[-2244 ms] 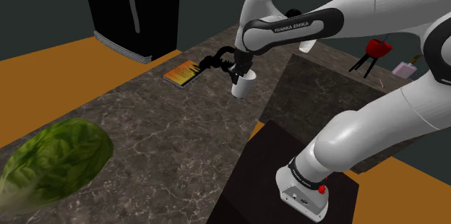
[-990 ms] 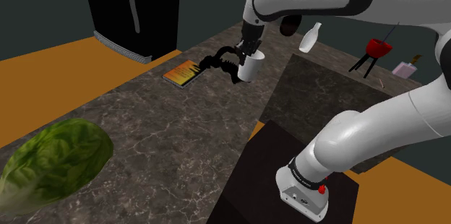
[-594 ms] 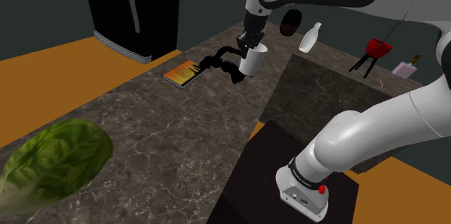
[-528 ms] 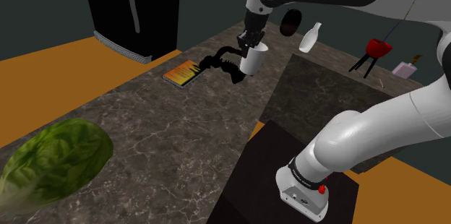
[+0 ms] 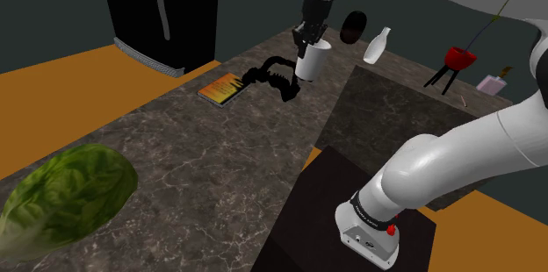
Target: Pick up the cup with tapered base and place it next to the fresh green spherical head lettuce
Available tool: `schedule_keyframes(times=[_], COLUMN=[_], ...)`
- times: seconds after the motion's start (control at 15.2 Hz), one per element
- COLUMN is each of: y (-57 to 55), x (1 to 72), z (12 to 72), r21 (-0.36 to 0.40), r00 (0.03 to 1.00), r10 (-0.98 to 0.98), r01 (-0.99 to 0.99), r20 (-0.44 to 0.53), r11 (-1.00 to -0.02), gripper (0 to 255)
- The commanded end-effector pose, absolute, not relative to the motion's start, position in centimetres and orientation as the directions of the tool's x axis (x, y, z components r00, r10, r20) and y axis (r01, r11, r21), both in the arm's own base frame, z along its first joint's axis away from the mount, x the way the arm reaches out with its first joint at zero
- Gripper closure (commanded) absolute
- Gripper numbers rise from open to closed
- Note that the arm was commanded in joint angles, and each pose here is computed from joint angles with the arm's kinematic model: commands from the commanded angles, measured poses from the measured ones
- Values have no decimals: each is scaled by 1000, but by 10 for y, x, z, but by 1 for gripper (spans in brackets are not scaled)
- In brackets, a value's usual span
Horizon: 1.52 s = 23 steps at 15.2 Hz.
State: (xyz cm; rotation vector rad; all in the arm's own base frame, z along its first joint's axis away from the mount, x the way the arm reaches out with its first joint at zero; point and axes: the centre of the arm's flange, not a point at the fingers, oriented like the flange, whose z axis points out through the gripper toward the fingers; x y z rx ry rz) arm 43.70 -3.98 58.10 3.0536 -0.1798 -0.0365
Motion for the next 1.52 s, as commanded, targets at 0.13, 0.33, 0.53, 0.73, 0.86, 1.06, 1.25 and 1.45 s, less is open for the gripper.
schedule_keyframes(times=[0.13, 0.33, 0.53, 0.73, 0.86, 1.06, 1.25, 1.45], y=[-39, -2, 36, 74, 99, 136, 174, 212], x=[437, 424, 412, 400, 391, 379, 367, 354], z=[599, 599, 599, 599, 599, 599, 599, 599], r21=[84, 84, 84, 84, 84, 84, 84, 84], r00=[993, 993, 993, 993, 993, 993, 993, 993], r10=[-118, -118, -118, -118, -118, -118, -118, -118], r01=[-116, -116, -116, -116, -116, -116, -116, -116], r20=[-19, -19, -19, -19, -19, -19, -19, -19], r11=[-990, -990, -990, -990, -990, -990, -990, -990], gripper=[255, 255, 255, 255, 255, 255, 255, 255])
